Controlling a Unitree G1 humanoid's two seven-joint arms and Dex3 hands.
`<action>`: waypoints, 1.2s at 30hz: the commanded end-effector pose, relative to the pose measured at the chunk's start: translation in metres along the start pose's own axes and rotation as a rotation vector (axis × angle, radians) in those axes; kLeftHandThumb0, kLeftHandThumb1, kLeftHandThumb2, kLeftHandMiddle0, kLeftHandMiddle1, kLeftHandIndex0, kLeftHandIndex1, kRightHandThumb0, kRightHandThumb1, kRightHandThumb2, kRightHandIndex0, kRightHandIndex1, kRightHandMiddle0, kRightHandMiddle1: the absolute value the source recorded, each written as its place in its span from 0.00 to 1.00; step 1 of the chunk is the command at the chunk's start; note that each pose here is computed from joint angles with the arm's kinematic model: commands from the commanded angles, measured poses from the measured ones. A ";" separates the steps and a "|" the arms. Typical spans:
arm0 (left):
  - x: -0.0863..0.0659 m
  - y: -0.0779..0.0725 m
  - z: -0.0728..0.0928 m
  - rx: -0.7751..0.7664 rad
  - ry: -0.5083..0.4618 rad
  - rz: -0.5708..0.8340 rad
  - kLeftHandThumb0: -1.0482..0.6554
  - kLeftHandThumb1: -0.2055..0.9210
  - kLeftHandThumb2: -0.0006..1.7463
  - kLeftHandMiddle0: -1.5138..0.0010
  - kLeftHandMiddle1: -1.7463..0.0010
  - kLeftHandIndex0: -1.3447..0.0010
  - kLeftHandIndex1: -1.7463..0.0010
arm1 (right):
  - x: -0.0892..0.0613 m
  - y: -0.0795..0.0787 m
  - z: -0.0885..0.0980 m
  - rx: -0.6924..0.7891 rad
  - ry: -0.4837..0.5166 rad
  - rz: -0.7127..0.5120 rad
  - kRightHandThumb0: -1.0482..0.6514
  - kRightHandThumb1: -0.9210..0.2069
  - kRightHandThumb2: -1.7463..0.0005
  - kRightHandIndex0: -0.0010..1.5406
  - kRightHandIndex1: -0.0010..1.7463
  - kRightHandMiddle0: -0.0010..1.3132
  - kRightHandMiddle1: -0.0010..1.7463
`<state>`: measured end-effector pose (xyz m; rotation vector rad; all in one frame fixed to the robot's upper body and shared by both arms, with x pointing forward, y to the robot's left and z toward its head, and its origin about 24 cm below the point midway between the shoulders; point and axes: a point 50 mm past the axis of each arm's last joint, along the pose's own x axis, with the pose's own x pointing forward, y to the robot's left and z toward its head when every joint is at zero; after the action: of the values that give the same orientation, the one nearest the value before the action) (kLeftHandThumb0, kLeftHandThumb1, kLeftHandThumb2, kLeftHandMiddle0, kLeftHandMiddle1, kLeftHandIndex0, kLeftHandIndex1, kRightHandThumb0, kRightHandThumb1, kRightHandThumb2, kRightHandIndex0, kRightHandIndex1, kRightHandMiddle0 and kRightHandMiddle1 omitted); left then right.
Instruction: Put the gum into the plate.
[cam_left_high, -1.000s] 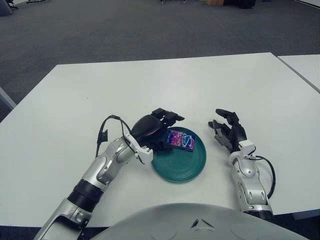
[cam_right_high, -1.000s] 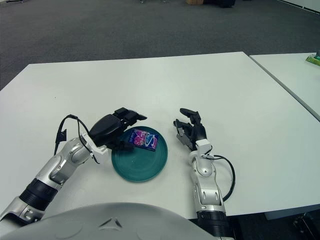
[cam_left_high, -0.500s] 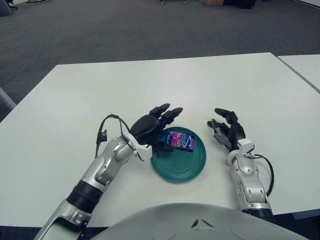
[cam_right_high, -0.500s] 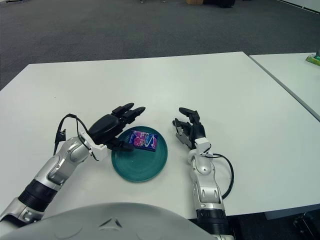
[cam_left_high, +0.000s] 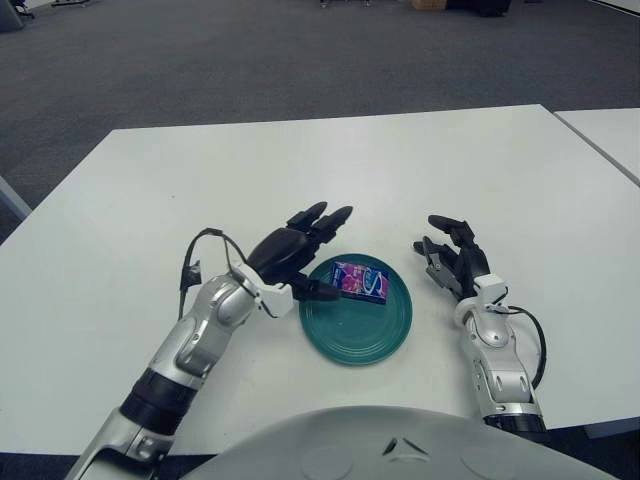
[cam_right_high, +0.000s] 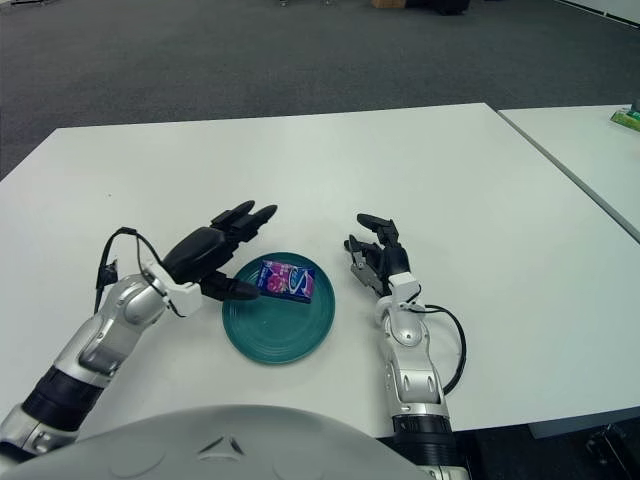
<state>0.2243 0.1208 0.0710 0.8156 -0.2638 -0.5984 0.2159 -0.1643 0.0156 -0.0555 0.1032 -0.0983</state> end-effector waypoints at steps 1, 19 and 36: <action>-0.007 -0.002 -0.026 -0.191 0.129 0.118 0.00 1.00 0.19 1.00 1.00 1.00 1.00 | -0.003 0.001 -0.010 -0.014 0.058 0.005 0.34 0.00 0.67 0.36 0.38 0.07 0.56; -0.034 -0.011 -0.070 -0.743 0.375 0.661 0.07 1.00 0.55 0.63 0.93 0.86 0.45 | -0.005 0.000 -0.009 -0.016 0.056 0.006 0.33 0.00 0.68 0.36 0.38 0.07 0.56; -0.052 -0.041 -0.086 -0.982 0.456 0.784 0.10 1.00 0.54 0.63 0.66 0.65 0.35 | -0.008 0.002 -0.015 0.006 0.076 0.024 0.34 0.00 0.69 0.36 0.39 0.07 0.57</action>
<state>0.2126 0.1827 -0.0079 -0.1345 0.1052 0.2370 0.2123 -0.1636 0.0140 -0.0601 0.1074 -0.0793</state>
